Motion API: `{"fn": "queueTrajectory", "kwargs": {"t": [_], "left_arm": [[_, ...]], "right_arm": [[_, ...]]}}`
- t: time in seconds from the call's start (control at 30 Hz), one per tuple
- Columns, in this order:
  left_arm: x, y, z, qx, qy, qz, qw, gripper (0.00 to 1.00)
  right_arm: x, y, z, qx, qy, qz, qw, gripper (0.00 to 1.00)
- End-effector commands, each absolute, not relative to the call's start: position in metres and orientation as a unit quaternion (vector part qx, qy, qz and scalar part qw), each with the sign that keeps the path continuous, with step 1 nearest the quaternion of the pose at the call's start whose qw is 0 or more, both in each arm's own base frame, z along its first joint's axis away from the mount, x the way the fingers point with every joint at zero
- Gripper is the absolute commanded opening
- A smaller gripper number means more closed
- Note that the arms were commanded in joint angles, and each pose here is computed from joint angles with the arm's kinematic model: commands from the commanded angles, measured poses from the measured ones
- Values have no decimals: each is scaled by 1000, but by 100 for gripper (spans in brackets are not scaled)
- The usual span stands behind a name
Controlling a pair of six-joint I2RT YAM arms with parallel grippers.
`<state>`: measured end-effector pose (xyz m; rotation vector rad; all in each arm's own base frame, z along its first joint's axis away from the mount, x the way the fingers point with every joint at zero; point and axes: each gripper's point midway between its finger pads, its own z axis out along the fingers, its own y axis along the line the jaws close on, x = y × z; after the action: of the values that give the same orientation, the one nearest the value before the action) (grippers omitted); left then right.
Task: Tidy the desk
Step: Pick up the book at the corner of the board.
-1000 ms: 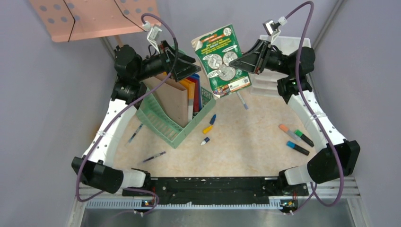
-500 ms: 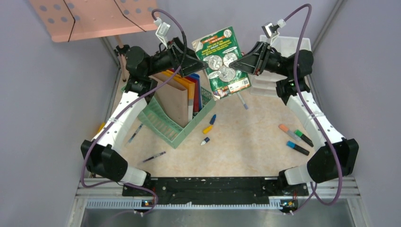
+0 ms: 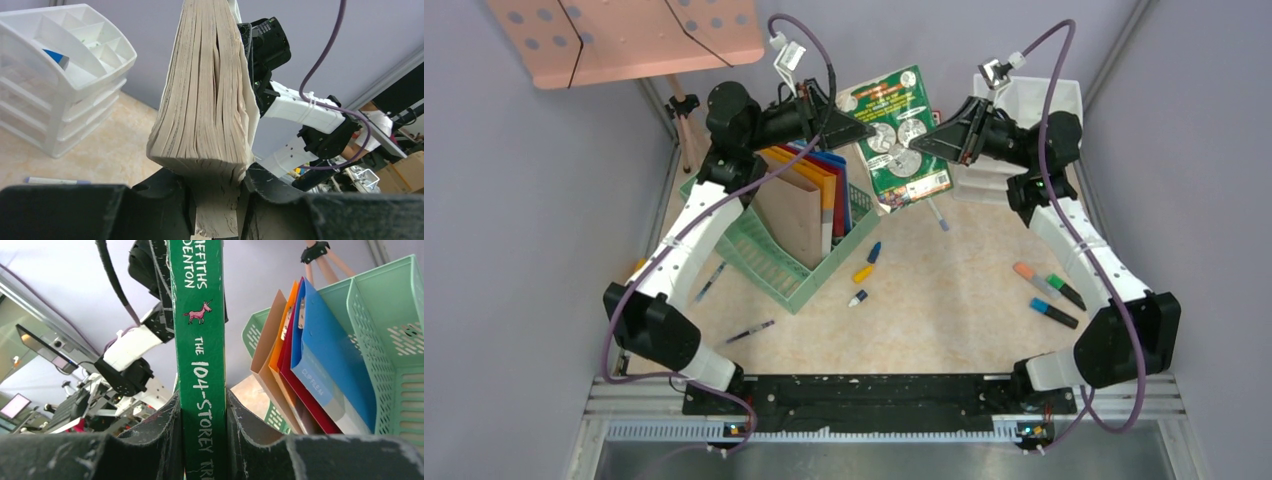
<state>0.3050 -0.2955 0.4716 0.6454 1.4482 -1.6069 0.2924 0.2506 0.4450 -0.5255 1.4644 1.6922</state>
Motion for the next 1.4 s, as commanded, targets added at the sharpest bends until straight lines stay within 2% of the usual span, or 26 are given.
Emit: {"fn": "queueTrajectory", "kwargs": {"t": [0.0,0.1,0.27,0.33,0.43,0.47,0.77,0.93,1.07,1.1,1.23,1.3,1.33,1.37], "left_arm": [[282,-304,476,329,575,-614,429,0],[274,-308,462,357,592,-598,404,0],[268,-308,448,389,607,-571,394,0],[264,-308,447,395,606,-567,394,0],[264,-307,448,396,604,-564,400,0],[263,-307,449,398,603,-563,402,0],[258,-303,451,410,599,-553,409,0],[252,-297,461,411,589,-556,419,0],[251,-296,467,409,583,-558,425,0],[252,-296,465,407,585,-560,423,0],[255,-297,460,404,587,-561,421,0],[258,-297,458,401,590,-562,419,0],[259,-297,457,398,593,-561,418,5],[262,-296,456,392,599,-559,418,22]], "right_arm": [[275,249,452,-255,571,644,441,20],[268,254,442,-286,576,632,433,31],[255,268,420,-338,591,598,422,44],[252,270,415,-344,592,598,416,45],[248,273,408,-351,588,603,409,33],[247,274,406,-354,588,603,407,32],[239,265,398,-370,587,596,404,44],[237,260,395,-372,586,598,401,45],[232,260,394,-375,576,609,396,40],[232,260,394,-376,575,609,397,35],[229,260,397,-382,566,614,397,4],[228,259,400,-384,562,613,403,0],[227,259,402,-386,560,612,404,0],[227,259,403,-386,559,612,404,0]]}}
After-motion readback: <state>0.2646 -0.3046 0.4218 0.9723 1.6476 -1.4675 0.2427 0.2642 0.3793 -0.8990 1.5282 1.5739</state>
